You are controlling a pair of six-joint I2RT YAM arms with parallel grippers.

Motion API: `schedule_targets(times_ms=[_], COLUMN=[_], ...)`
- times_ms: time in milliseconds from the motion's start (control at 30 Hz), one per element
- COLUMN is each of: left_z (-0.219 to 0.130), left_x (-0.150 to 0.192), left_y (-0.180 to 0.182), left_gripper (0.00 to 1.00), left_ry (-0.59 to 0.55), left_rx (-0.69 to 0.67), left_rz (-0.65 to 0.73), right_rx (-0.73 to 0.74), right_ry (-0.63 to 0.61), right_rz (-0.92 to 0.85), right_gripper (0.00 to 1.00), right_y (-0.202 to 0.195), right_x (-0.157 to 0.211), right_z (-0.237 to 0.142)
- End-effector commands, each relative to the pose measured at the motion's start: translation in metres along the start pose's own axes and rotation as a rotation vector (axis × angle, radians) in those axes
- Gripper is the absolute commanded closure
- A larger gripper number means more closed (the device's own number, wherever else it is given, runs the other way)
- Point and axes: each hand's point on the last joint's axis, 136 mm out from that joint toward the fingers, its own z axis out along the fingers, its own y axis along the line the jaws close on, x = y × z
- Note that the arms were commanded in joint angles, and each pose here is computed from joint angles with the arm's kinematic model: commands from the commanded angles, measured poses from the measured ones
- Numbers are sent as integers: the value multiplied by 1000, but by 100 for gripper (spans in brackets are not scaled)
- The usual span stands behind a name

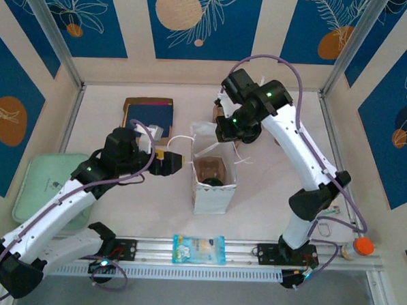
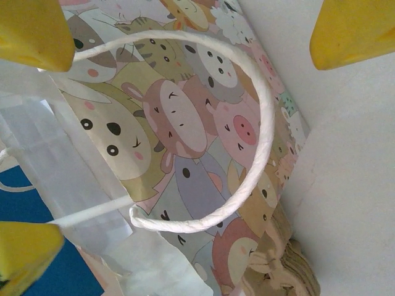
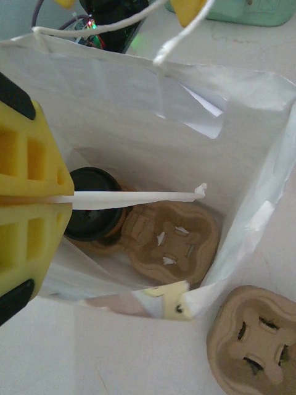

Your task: Pack the takeout coffee

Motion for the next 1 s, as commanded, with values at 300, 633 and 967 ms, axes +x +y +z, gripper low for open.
schedule_targets(times_ms=[300, 633, 967], left_z=[-14, -21, -25], left_x=[-8, -8, -8], left_y=[-8, -9, -9], left_gripper=[3, 3, 3], left_ry=[-31, -40, -45], left_rx=[-8, -15, -22], left_rz=[38, 39, 42], right_rx=[2, 14, 70], right_ry=[30, 35, -59], right_rz=[-71, -74, -67], right_gripper=[90, 83, 72], right_y=[9, 10, 8], right_x=[-11, -18, -31], right_z=[8, 19, -5])
